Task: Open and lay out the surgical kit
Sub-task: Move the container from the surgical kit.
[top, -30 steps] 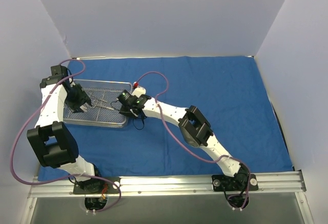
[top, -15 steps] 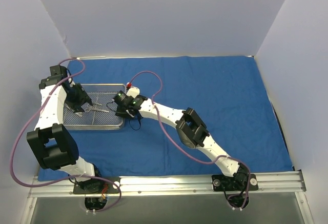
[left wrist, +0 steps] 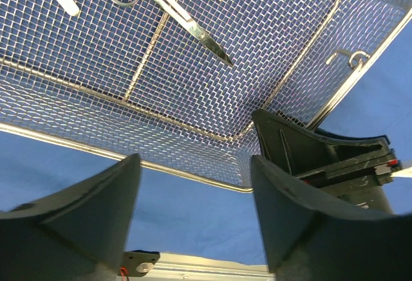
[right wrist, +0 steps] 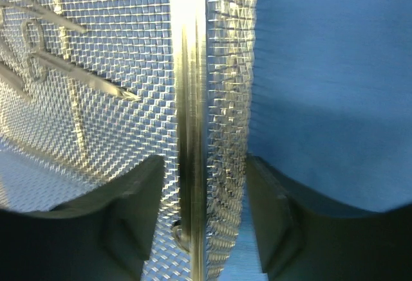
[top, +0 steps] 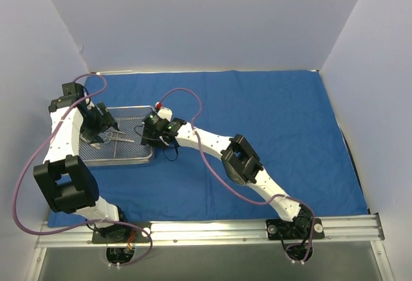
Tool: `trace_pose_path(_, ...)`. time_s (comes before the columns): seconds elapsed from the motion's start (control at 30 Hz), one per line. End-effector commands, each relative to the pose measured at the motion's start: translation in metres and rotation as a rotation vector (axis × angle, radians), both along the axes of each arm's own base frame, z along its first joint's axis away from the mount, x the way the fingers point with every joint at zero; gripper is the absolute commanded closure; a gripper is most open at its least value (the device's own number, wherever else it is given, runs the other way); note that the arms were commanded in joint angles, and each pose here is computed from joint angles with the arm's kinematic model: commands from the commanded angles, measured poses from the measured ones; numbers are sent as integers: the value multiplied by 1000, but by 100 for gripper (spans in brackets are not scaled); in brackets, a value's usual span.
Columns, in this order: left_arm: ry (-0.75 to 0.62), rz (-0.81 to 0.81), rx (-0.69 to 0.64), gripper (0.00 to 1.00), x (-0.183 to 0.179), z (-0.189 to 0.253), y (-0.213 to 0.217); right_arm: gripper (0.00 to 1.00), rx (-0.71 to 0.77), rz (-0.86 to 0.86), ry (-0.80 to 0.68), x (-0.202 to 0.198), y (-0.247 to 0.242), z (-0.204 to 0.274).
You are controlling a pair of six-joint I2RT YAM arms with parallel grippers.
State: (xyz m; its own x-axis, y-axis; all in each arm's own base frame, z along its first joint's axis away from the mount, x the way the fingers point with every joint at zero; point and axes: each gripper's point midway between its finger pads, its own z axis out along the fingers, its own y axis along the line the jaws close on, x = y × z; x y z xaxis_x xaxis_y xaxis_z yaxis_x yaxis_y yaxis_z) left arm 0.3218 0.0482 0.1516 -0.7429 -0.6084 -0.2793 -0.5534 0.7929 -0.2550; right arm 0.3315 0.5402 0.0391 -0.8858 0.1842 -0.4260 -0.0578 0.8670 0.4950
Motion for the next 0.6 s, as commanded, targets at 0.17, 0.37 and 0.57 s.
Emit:
trace_pose_path(0.17, -65, -12, 38, 6, 0, 15, 2, 8, 137, 57, -120, 20, 5, 86)
trace_pose_path(0.37, -102, 15, 17, 6, 6, 28, -1, 0, -59, 134, -278, 38, -51, 131)
trace_pose_path(0.57, -207, -65, 441, 6, 14, 87, -1, 0, -324, 149, -460, 45, -144, 171)
